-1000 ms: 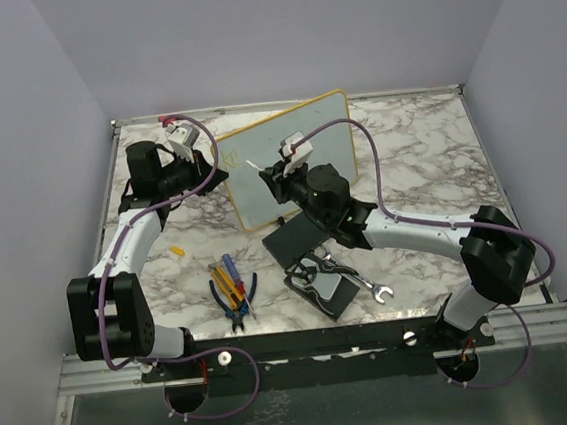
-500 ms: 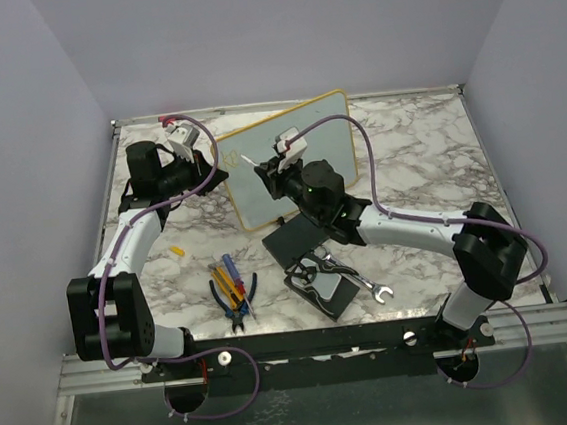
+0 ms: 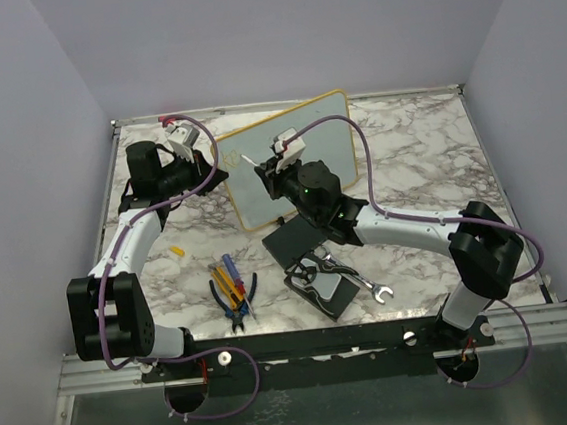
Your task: Write a sentence on the whiteboard
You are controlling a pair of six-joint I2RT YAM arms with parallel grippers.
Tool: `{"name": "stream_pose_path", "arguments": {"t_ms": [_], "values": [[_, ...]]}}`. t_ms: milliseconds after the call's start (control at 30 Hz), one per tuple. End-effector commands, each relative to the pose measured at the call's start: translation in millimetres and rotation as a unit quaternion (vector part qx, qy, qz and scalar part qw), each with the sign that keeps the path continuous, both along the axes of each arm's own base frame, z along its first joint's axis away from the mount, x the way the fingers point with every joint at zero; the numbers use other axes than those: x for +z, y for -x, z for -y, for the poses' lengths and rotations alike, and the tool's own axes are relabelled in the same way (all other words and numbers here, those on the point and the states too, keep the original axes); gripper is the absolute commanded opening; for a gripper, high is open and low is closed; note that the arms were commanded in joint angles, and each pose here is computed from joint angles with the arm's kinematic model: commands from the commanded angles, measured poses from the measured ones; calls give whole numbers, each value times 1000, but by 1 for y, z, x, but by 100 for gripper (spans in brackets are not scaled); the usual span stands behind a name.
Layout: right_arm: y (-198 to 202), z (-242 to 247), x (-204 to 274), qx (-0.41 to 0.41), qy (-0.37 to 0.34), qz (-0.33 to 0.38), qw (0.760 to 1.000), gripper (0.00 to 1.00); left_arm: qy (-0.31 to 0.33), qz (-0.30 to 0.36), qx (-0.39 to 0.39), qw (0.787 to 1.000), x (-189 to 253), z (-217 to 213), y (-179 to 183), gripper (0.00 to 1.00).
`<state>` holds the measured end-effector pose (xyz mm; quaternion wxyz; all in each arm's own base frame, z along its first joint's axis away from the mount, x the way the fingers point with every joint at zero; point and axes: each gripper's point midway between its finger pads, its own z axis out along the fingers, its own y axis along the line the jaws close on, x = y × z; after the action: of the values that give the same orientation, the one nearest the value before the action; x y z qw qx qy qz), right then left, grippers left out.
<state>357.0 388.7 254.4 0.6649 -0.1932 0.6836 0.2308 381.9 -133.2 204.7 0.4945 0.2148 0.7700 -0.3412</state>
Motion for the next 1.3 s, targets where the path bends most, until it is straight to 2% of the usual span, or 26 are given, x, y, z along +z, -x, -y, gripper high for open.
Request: {"name": "stream_pose_path", "arguments": {"t_ms": [0, 1267], "values": [[-12, 9, -2, -36, 2, -4, 999, 1, -20, -30, -11, 999, -21, 6, 10, 0], [-22, 16, 19, -51, -17, 14, 998, 1, -20, -30, -11, 999, -21, 5, 10, 0]]}}
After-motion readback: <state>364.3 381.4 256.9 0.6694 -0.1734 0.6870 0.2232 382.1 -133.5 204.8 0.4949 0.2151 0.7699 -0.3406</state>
